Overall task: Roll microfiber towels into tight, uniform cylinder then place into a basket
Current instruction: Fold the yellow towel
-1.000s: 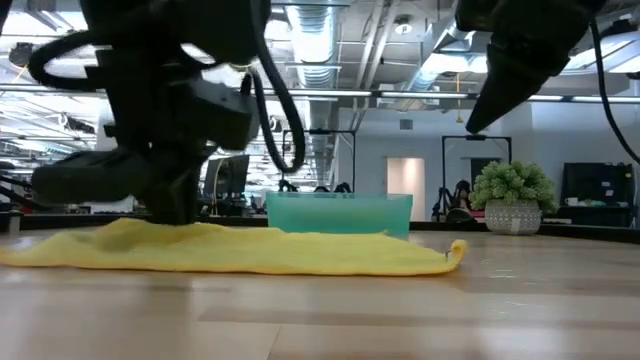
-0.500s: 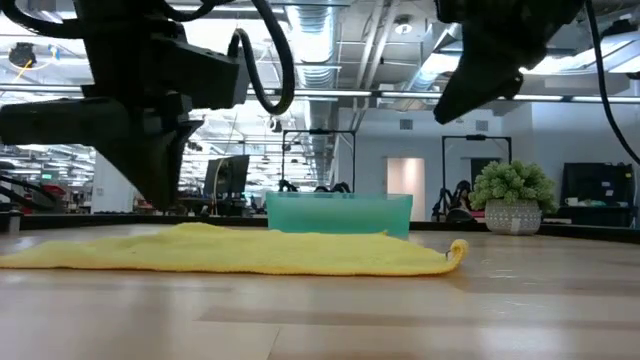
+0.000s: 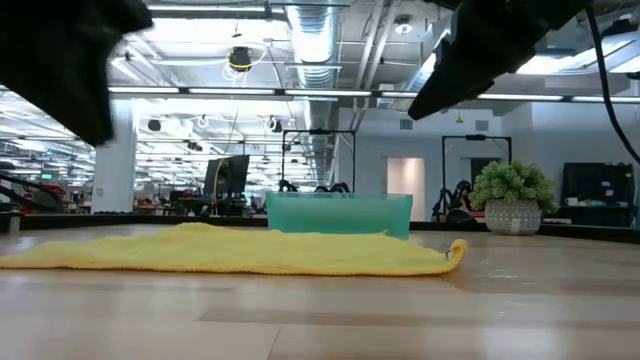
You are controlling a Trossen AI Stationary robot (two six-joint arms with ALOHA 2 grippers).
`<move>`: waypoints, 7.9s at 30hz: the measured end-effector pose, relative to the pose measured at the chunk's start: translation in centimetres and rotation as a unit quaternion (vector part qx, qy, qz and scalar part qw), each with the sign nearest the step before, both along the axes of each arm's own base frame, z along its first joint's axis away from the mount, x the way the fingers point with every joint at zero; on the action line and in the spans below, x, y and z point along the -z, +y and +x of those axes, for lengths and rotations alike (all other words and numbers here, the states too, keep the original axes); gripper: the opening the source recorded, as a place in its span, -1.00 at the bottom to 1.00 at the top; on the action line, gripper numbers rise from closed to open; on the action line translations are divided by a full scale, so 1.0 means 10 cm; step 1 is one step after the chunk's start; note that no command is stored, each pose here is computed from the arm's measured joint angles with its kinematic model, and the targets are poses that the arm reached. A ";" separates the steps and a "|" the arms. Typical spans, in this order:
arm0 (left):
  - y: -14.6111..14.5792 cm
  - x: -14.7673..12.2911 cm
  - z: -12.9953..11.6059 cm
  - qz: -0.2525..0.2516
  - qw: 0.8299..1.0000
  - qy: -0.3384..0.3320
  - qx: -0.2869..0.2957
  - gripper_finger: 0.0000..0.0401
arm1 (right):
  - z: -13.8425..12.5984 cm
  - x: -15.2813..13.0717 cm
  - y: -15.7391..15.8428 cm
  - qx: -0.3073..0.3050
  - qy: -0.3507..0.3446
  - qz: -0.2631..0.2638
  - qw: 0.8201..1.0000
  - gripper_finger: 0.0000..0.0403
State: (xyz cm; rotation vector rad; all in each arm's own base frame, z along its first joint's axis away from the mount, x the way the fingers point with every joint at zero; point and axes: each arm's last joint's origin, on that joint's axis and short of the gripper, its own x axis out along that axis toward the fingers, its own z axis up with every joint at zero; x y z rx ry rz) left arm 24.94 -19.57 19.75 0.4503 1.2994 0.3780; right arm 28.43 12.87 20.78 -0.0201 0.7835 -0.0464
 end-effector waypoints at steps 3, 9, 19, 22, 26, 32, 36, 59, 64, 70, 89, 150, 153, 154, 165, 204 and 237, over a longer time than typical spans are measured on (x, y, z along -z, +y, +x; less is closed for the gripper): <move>-0.14 -0.04 -0.13 -0.007 1.000 -0.029 0.003 -0.82 | -0.01 -0.02 0.06 -0.028 -0.009 -0.011 1.000 -0.53; -0.36 -0.06 -0.34 -0.008 0.997 -0.071 0.022 -0.82 | -0.02 -0.22 0.29 -0.110 -0.039 -0.052 0.992 -0.53; -0.42 -0.05 -0.39 -0.024 0.997 -0.073 0.017 -0.82 | -0.05 -0.29 0.40 -0.132 -0.047 -0.054 0.989 -0.53; -0.42 -0.04 -0.37 -0.034 0.997 -0.061 0.026 -0.81 | -0.06 -0.29 0.40 -0.136 -0.043 -0.050 0.988 -0.52; -0.40 -0.04 -0.34 -0.037 0.997 -0.063 0.017 -0.72 | -0.06 -0.29 0.42 -0.159 -0.032 -0.010 0.987 -0.43; -0.37 -0.03 -0.30 -0.044 0.997 -0.060 -0.001 -0.34 | -0.07 -0.29 0.44 -0.153 -0.026 0.022 0.988 -0.09; -0.37 0.00 -0.28 -0.049 0.996 -0.072 0.003 -0.12 | -0.01 -0.18 0.46 -0.158 -0.018 -0.004 0.987 0.10; -0.14 0.78 -0.30 -0.116 0.986 -0.114 0.047 -0.08 | 0.30 0.71 0.52 -0.166 0.064 -0.070 0.982 0.10; -0.10 0.79 -0.27 -0.107 0.986 -0.116 0.043 -0.08 | 0.26 0.75 0.50 -0.143 0.094 -0.054 0.984 0.10; -0.11 0.80 -0.26 -0.118 0.986 -0.110 0.041 -0.08 | 0.20 0.78 0.47 -0.115 0.131 -0.048 0.984 0.10; -0.15 0.81 -0.25 -0.152 0.981 -0.110 0.041 -0.90 | 0.25 0.98 0.50 -0.071 0.134 -0.023 0.988 -0.73; -0.15 0.72 -0.19 -0.217 0.967 -0.108 0.078 -0.95 | 0.27 0.79 0.71 -0.083 0.146 -0.024 0.986 -0.96; -0.21 0.65 -0.19 -0.218 0.967 -0.094 0.088 -0.97 | 0.25 0.73 0.79 -0.092 0.148 -0.026 0.984 -0.92; -0.23 0.62 -0.19 -0.219 0.967 -0.093 0.089 -0.98 | 0.25 0.70 0.83 -0.092 0.149 -0.025 0.984 -0.91; -0.37 0.27 -0.21 -0.167 0.980 -0.068 0.090 -1.00 | 0.20 0.17 1.30 -0.108 0.107 -0.049 0.987 -0.93; 1.07 0.34 0.44 0.009 1.000 0.002 -0.026 -1.00 | 0.22 0.53 0.35 0.162 0.205 -0.151 0.953 -0.97; 1.21 0.33 0.52 0.017 0.999 -0.012 -0.030 -0.29 | 0.30 0.56 0.18 0.204 0.212 -0.120 0.948 -0.24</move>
